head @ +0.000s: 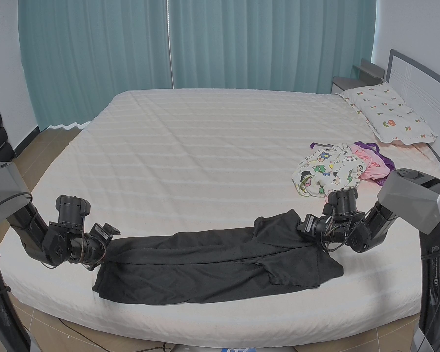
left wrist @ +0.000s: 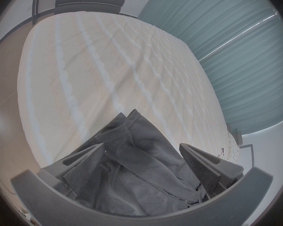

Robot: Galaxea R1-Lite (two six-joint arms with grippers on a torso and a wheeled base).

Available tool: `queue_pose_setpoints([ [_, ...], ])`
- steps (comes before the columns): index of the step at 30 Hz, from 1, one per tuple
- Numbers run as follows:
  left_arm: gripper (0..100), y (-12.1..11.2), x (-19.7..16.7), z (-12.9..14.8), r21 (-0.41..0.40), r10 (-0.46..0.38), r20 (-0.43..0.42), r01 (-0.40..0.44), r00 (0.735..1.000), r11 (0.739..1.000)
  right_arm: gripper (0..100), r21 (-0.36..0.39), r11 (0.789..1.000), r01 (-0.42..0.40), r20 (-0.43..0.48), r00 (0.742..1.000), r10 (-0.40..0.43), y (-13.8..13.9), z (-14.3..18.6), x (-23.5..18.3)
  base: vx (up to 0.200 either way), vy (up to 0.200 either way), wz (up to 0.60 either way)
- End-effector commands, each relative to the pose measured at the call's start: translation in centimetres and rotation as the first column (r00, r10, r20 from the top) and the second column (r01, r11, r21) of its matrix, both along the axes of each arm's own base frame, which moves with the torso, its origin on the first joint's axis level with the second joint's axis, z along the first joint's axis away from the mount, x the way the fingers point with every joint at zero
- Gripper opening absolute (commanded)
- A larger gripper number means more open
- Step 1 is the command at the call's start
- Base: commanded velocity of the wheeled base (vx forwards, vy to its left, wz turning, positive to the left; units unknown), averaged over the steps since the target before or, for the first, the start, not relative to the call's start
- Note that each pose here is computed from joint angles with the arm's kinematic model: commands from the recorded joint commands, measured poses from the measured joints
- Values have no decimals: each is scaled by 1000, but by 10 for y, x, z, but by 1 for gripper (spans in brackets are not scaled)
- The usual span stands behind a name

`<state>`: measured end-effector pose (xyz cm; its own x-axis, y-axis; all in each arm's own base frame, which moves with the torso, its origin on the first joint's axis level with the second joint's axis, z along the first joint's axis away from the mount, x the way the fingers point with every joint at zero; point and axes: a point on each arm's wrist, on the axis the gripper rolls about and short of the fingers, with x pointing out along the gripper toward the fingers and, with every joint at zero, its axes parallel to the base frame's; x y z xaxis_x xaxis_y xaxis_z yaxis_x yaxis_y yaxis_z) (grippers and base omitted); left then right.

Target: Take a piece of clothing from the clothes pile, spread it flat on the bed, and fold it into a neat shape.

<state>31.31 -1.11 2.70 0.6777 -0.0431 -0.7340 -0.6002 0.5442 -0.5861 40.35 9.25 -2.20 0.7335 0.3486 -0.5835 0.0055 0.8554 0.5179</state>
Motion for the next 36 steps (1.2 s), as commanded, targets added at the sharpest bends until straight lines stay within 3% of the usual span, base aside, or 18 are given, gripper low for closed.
queue_pose_setpoints([
  [1,100,0,0,-1,0,-1,-5,1,1000,1000,0,-1,1000,10,4,1000,-10,-6,12,-9,0,0,0],
  [13,100,-3,-1,-2,0,-10,-7,10,1000,1000,0,-27,999,19,-61,998,-21,-19,8,-33,0,0,0],
  [26,100,-2,-1,-1,4,-5,-4,5,1000,1000,0,-55,999,3,-73,997,-7,-21,9,-43,0,0,0],
  [27,100,-2,-1,0,5,-6,-2,6,1000,1000,100,-56,998,4,-78,997,-8,-21,8,-44,0,0,0],
  [36,100,10,2,5,24,29,22,-30,999,999,100,-47,998,34,-41,999,-36,-23,26,-43,0,0,0],
])
